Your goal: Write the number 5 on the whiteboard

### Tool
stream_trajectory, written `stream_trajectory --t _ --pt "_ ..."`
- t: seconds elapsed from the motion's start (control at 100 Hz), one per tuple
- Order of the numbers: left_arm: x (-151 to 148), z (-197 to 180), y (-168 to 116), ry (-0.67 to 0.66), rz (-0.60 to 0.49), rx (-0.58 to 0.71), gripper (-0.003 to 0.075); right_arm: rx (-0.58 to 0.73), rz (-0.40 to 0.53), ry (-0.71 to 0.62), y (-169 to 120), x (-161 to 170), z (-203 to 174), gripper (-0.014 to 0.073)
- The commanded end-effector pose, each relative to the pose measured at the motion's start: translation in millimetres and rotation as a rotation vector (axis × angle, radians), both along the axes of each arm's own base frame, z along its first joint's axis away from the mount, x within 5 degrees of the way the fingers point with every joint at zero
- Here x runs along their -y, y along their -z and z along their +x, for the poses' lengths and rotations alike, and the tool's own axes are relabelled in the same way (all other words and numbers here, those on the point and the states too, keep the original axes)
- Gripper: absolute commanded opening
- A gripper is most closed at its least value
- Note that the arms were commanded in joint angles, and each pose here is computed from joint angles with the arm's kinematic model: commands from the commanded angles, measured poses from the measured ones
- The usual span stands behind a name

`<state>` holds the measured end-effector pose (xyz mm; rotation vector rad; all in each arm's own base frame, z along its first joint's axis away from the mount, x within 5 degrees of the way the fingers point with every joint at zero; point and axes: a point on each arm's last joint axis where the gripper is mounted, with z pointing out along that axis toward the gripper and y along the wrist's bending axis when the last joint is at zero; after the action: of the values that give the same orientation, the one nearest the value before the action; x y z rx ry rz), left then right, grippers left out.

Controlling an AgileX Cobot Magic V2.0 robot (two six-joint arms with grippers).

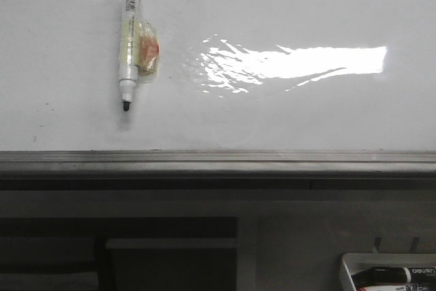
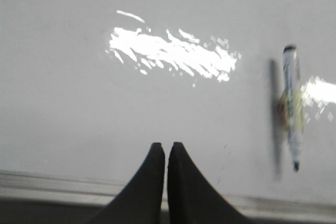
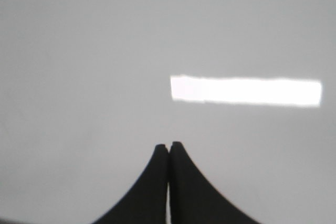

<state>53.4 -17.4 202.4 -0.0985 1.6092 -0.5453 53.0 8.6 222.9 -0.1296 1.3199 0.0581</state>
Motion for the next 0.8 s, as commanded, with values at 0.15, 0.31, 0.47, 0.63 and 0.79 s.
stream_trajectory --t 0.15,0.31,0.47,0.63,0.79 --pt "-8 0 -9 -0.059 -0.38 0.064 -0.002 0.075 0.254 -0.064 -8 1 -4 -0.0061" --pt "-8 -3 -25 -0.05 -0.378 0.105 -0.0021 -0.026 0.338 -0.041 -20 4 -6 -0.0061" --pt "2 1 -58 0.015 -0.093 0.043 -0.002 -0.125 0.333 -0.01 -50 6 -8 -0.0061" --pt "10 26 -94 0.039 0.108 -0.091 0.0045 -0.275 0.243 0.039 -73 6 1 -0.0058" --pt "20 56 -108 0.068 0.134 -0.239 0.0316 -0.346 0.208 0.056 -91 6 10 0.0115"
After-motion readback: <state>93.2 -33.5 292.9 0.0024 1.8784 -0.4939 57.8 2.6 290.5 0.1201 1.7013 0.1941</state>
